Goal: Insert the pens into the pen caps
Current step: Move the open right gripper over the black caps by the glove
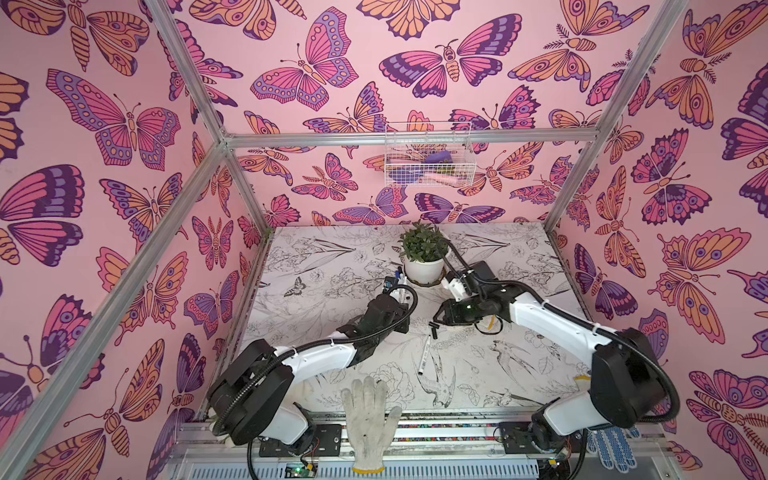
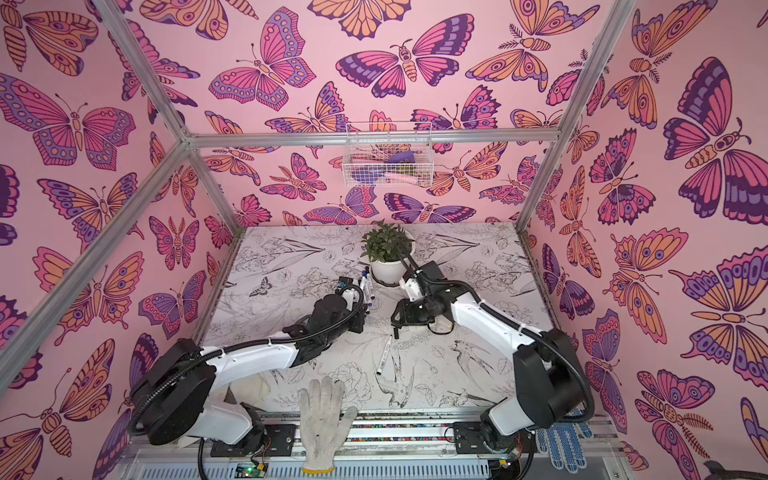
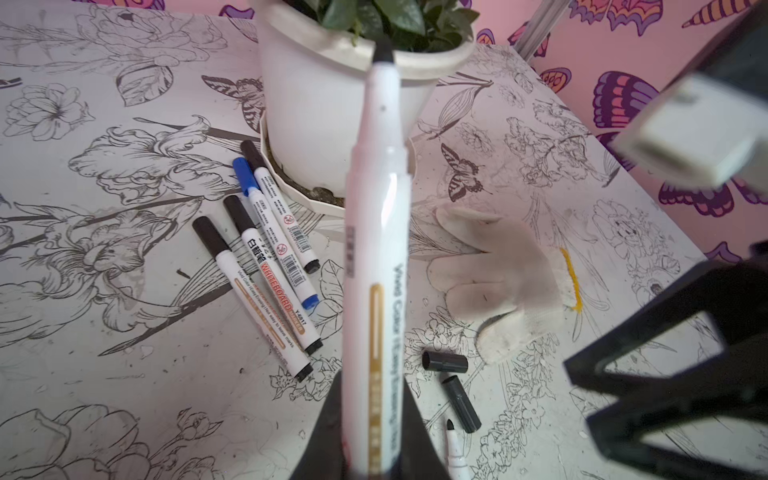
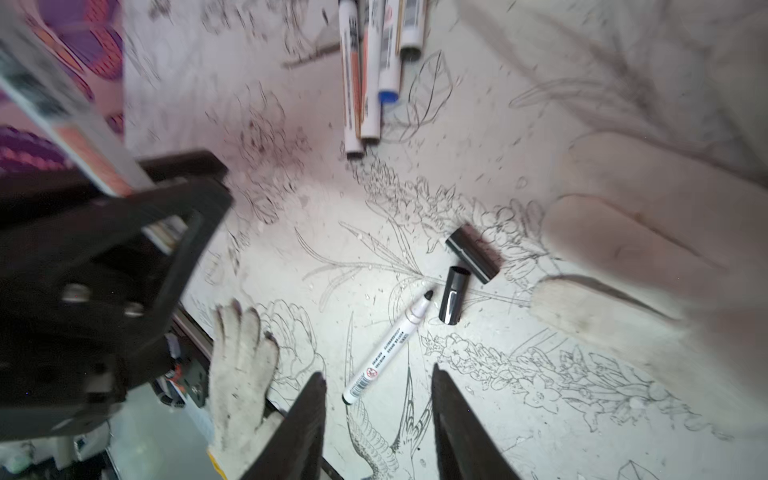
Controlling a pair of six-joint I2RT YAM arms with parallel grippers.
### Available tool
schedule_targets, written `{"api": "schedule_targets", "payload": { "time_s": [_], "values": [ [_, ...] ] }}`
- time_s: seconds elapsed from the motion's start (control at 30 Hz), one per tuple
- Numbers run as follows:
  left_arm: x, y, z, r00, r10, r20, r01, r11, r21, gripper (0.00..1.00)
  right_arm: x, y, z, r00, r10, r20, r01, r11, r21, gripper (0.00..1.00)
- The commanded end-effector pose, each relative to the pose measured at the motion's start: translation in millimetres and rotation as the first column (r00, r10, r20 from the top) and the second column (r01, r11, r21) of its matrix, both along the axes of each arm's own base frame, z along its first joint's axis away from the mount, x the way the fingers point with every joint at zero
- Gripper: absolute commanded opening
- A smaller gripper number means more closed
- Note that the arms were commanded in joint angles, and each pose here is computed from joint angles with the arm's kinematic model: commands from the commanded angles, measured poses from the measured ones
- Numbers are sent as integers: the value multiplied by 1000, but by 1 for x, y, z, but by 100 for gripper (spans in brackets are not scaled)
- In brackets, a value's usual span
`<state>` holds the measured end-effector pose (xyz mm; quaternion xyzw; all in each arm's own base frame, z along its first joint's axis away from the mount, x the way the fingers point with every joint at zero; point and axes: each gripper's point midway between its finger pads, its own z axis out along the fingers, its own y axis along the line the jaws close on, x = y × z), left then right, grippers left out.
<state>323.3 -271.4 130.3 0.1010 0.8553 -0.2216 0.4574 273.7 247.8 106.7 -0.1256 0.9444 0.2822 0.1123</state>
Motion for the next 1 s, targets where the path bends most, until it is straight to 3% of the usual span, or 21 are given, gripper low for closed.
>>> {"api": "schedule_targets", "payload": {
  "time_s": [0.0,0.17,0.57,0.97],
  "values": [
    [2,13,-2,998,59,0,-59,998,-1,0,-20,-7,-27,993,85,-78,-96,984,-152,42],
    [2,15,-1,998,61,5,-61,998,0,0,-27,-5,-50,984,119,-130,-148,956,-252,40],
    [1,16,0,998,56,13,-56,998,-1,0,-7,-18,-80,991,57,-118,-102,903,-418,34],
    [-1,20,-1,998,58,11,-58,998,-3,0,-6,-12,-77,995,81,-66,-101,901,-421,34]
  ]
}}
